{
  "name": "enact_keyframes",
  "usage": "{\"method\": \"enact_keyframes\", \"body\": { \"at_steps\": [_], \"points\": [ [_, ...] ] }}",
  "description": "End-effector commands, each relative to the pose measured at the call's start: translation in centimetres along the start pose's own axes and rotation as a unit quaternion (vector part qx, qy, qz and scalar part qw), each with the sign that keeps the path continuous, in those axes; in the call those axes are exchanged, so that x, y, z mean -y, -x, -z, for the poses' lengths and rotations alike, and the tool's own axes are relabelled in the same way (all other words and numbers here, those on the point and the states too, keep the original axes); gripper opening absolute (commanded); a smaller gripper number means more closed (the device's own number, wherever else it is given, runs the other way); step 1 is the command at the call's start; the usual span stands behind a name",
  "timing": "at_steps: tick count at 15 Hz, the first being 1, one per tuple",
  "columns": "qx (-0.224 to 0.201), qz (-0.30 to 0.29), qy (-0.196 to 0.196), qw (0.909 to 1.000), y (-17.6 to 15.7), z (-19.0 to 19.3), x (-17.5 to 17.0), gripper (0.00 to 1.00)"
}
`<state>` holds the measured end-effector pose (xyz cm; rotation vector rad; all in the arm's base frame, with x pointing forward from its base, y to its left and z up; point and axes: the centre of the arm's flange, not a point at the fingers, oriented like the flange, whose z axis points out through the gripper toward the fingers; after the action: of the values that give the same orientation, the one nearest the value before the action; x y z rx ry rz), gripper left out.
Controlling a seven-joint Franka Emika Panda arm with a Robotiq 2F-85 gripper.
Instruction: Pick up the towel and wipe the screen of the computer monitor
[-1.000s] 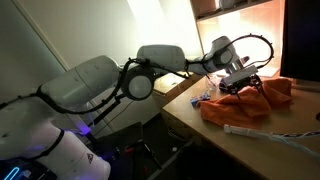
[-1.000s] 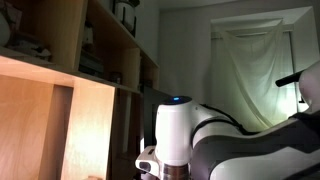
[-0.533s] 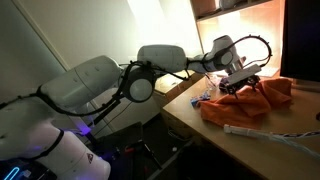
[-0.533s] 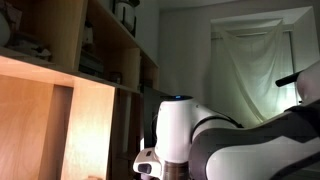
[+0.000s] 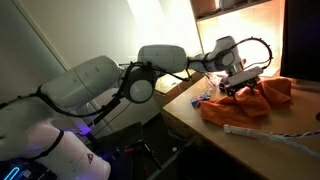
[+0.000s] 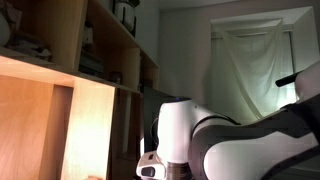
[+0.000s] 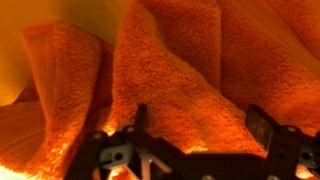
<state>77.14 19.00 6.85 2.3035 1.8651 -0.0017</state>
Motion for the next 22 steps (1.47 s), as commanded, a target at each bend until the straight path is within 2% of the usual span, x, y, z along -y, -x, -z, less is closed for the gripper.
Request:
{"method": "enact_keyframes", "body": {
  "at_steps": [1,6,10,11,16,22],
  "points": [
    [0.021,0.012,-0.041,0.9989,-3.2,-3.0,-5.9,1.00],
    [0.044,0.010,-0.076,0.9961,-2.6,-3.6,-5.0,1.00],
    [0.050,0.007,-0.068,0.9964,-2.7,-3.2,-4.8,1.00],
    [0.041,0.001,-0.063,0.9972,0.9,-1.2,1.5,1.00],
    [0.041,0.001,-0.063,0.9972,0.8,-1.2,1.5,1.00],
    [0.062,0.002,-0.031,0.9976,0.5,1.1,1.4,1.00]
  ]
}}
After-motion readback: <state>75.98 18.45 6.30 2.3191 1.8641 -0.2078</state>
